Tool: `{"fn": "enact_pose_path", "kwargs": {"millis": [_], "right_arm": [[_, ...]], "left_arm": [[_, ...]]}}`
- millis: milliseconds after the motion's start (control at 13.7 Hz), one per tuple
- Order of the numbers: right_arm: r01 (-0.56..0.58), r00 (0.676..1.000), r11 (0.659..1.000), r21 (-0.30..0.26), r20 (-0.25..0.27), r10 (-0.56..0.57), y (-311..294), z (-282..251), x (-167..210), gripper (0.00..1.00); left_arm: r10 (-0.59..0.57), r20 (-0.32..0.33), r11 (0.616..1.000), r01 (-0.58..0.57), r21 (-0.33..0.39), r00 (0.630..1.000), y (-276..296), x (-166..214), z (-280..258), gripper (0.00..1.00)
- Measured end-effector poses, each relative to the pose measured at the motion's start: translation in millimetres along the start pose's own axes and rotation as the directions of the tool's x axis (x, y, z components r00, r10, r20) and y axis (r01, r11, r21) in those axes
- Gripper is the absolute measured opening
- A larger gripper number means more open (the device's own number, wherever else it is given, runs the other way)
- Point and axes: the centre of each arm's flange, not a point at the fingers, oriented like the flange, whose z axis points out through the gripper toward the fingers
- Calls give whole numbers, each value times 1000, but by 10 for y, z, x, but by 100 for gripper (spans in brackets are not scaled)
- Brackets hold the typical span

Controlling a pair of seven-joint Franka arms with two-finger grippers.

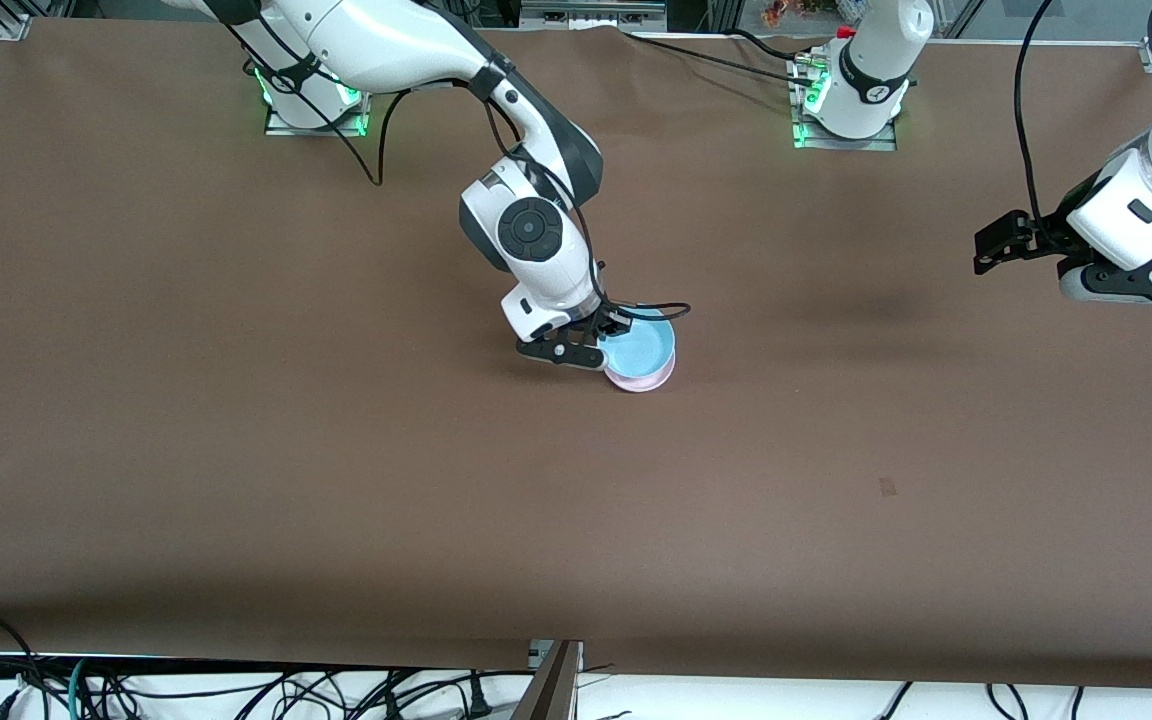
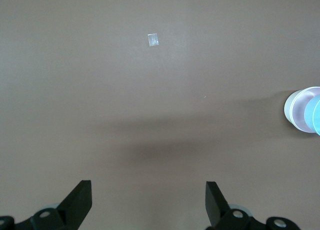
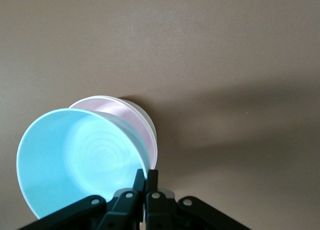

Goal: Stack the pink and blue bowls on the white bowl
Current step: 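Lower the blue bowl into the pink bowl and open the right gripper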

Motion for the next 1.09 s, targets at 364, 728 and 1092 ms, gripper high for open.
{"fn": "enact_pose_path", "kwargs": {"millis": [364, 728, 1092], "right_arm": [[8, 1000, 1000, -16, -3, -8, 25, 101, -4, 2], [-3, 1000, 1000, -12, -6, 3, 9, 99, -20, 2], [2, 1000, 1000, -3, -11, -2, -26, 99, -54, 2]], "left_arm": [[-10, 11, 1000, 10, -1, 1000, -55, -12, 9, 100], [-10, 12, 1000, 11, -1, 1000, -58, -12, 10, 100], [-19, 17, 1000, 19, -1, 1000, -101, -18, 14, 100]]}}
